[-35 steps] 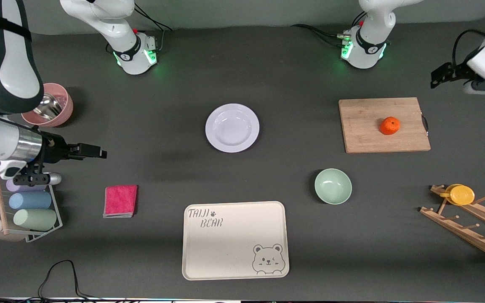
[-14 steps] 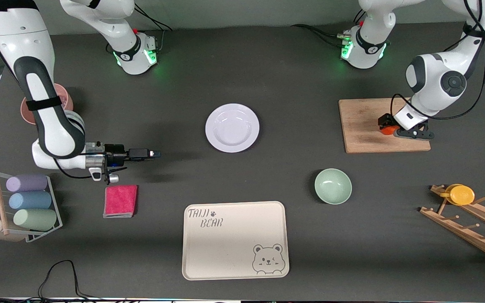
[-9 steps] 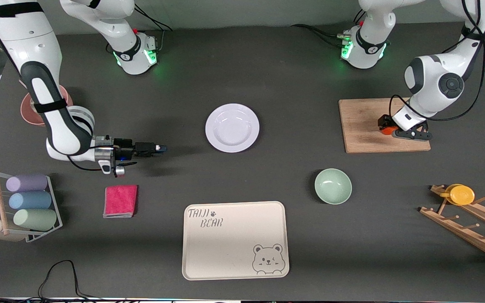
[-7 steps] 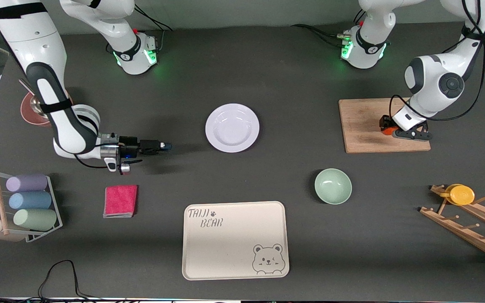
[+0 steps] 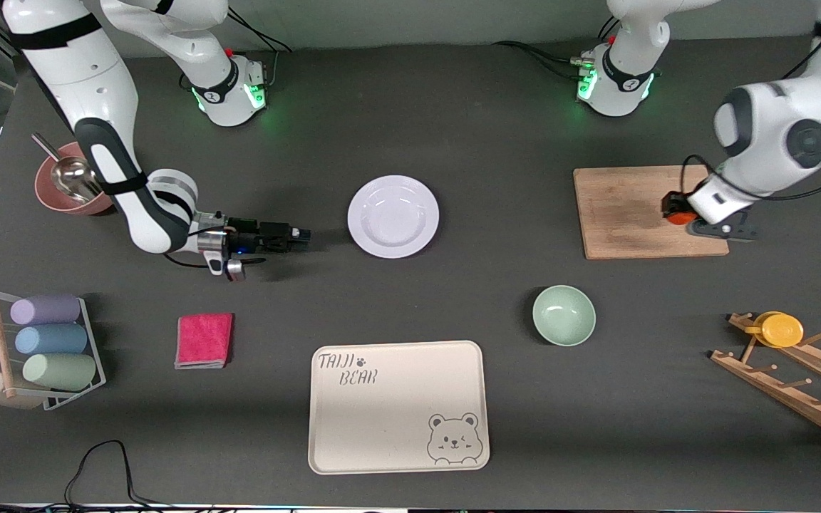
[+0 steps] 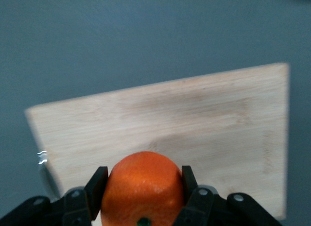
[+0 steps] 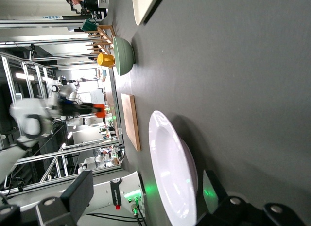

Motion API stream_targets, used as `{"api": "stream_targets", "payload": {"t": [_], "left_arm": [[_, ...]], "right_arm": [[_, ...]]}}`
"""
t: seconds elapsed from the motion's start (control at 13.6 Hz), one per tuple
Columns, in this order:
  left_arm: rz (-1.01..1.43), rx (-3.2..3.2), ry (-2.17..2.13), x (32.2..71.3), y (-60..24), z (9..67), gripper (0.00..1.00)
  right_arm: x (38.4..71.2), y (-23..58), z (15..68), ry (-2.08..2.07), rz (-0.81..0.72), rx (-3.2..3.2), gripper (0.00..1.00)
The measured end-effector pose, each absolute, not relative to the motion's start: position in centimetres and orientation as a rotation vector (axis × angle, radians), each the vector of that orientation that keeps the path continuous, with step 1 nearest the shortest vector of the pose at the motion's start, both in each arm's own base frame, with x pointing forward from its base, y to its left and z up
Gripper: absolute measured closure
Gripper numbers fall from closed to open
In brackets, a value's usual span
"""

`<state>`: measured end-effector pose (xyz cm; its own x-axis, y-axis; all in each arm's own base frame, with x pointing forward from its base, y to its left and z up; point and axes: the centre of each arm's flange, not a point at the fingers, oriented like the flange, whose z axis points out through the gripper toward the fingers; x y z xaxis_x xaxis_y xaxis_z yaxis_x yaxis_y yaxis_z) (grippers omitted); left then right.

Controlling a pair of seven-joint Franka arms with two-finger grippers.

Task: Place orange and plate with both arms
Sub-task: 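Lift the orange with the left gripper and carry it toward the plate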

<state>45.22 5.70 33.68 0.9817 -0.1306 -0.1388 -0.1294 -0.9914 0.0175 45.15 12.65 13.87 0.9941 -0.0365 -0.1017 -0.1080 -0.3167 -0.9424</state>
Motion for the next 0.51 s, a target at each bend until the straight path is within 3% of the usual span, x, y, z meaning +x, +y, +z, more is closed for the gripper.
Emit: {"api": "stream_targets", "payload": {"t": [0.29,0.51], "left_arm": [[-0.208,3.14,-0.182,47.4,6.5,51.2,0.33],[-0.18,3.152,-0.163,48.2,6.6,54.5,0.33]], "right_arm": [[42.8,15.6,10.7,0.122,0.033,-1.889,0.0],[41.7,16.8,10.1,0.129,0.032,-1.893,0.0]]}}
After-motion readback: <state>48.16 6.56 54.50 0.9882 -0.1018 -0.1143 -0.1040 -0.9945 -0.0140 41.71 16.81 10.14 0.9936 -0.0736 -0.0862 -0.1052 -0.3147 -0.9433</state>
